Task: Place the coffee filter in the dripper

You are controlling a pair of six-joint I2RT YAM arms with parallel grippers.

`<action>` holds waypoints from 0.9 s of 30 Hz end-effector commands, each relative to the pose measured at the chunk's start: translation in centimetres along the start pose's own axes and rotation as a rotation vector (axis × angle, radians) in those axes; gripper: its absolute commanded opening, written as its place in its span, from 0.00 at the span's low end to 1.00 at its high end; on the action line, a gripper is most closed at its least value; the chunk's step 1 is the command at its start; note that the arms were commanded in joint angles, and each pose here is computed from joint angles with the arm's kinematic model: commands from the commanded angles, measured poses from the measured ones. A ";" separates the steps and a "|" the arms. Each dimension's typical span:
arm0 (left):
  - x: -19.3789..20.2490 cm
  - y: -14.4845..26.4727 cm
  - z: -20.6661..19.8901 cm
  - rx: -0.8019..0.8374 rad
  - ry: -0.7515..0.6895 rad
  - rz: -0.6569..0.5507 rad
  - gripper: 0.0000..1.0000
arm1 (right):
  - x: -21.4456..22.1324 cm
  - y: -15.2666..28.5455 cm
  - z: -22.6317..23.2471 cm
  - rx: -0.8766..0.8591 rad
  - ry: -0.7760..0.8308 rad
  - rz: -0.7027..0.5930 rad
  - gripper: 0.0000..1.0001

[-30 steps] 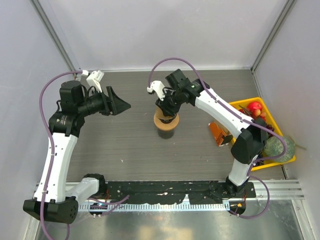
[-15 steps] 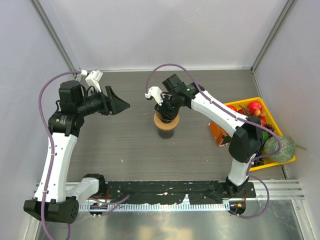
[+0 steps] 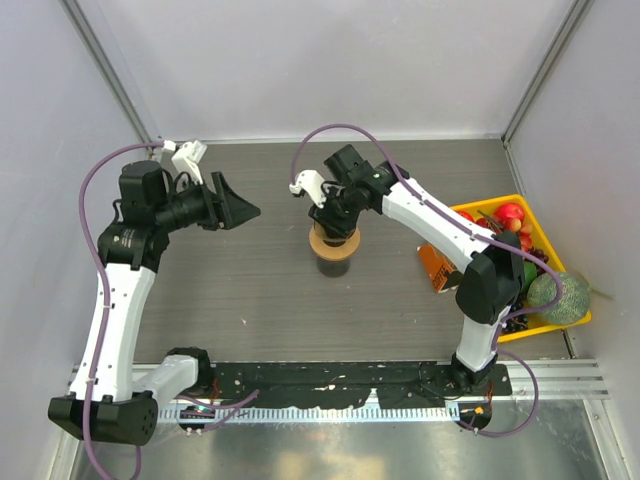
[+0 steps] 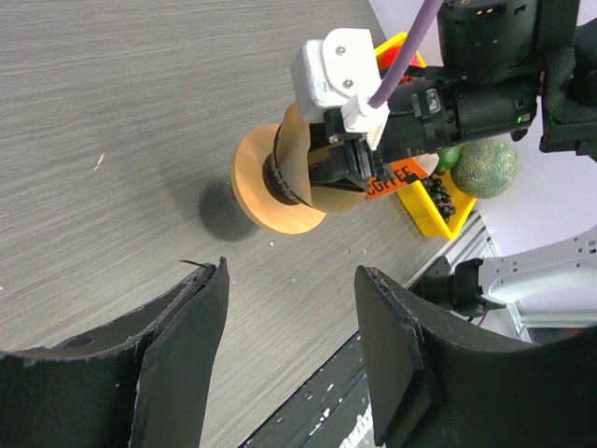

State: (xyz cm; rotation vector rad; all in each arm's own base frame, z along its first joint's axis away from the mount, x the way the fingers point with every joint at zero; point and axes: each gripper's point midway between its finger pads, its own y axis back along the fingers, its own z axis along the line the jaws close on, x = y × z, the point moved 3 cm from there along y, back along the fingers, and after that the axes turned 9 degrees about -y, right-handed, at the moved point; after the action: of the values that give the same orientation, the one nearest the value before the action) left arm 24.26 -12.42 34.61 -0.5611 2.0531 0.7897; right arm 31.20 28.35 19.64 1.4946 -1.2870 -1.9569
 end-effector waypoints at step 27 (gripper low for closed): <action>-0.1 -9.5 -2.6 0.386 0.092 0.082 0.23 | -2.0 13.8 -0.7 -0.181 -0.238 -0.383 0.51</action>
State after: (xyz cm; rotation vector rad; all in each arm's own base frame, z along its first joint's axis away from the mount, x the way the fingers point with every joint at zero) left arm 28.74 -18.31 30.89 -0.3894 2.2940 0.5497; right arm 31.32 23.07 30.15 1.5655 -1.1304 -2.3211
